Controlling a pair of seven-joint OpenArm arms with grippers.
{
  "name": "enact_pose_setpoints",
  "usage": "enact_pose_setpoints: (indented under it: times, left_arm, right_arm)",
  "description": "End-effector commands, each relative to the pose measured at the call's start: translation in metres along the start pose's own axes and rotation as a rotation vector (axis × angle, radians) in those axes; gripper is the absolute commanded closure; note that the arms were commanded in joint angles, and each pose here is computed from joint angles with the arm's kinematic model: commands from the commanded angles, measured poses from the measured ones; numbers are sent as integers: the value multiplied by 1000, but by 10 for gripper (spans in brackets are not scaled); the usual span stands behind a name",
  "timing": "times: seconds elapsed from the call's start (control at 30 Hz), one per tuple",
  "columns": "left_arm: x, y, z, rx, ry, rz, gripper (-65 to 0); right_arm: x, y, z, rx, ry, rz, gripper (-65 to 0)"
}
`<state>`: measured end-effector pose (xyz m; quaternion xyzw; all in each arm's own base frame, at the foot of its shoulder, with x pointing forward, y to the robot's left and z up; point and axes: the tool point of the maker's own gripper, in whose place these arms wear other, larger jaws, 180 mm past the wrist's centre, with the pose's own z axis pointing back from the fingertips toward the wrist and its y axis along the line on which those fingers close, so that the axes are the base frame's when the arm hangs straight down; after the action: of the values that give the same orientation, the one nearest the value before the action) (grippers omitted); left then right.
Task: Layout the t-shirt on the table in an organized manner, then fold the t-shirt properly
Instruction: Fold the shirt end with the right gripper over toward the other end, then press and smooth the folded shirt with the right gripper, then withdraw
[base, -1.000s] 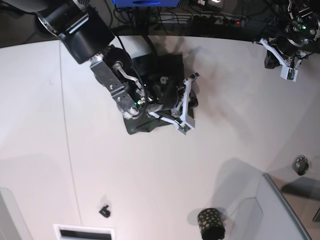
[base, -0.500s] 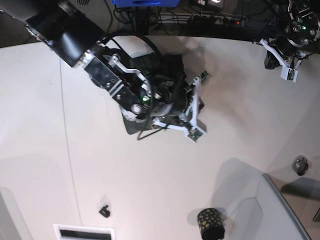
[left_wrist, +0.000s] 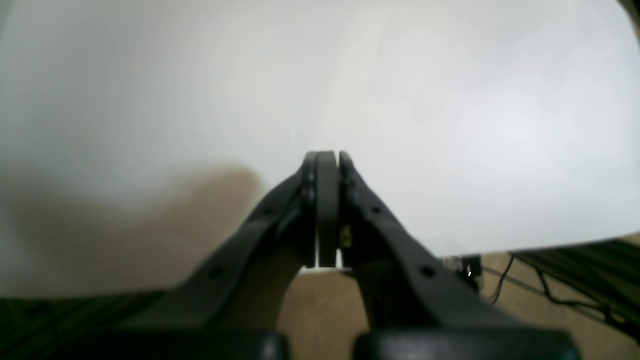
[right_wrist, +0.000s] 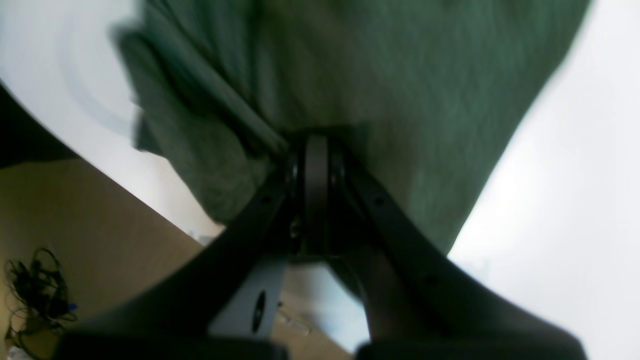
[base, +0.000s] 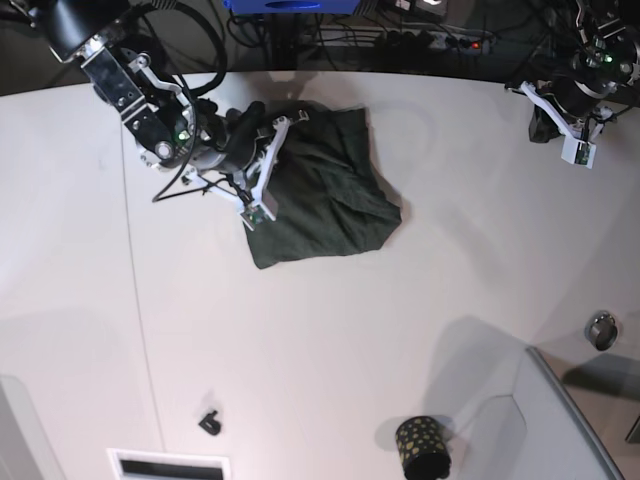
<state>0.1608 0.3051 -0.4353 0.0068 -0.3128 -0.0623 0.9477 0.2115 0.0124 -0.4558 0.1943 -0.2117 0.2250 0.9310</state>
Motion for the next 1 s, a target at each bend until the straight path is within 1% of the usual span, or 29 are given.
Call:
enact_pose_setpoints:
  times: [0.0,0.13,0.23,0.43,0.57,0.63,0.8,0.83,0.9,0.97]
  left_arm:
    - [2,5,3,7,-11,-4,0]
    - [-2,6,2,5,-1,2,0]
    - [-3,6,2,5,0,3,0]
    - [-2,7,2,7,-1,-3,0]
    - [-2,10,3,15,0,0,0]
    - [-2,11,4,17,0,-1,0]
    - [-2,21,6,31,11,-16,0]
    - [-3,30,8,47,15,-19,0]
    - [-11,41,11,67,30,9,0]
    - [-13,53,13,93,30,30,0]
  right_arm:
    - [9,11,2,35,-35,0,-6]
    - [2,27,-1,69,-24,-12,-6]
    - [1,57,-1,143,-21,58,-6]
    - [16,99,-4,219,-43,121,-6]
    - [10,101,-10,217,-19,142,-6]
    - [12,99,-9,214,-23,144,-6]
    - [39,82,6,182,-100,152,-6]
    - [43,80,6,177,-107,156,-6]
    - [55,74,-1,161,-109,165,-6]
    - [56,74,-16,157,-76,148,-6]
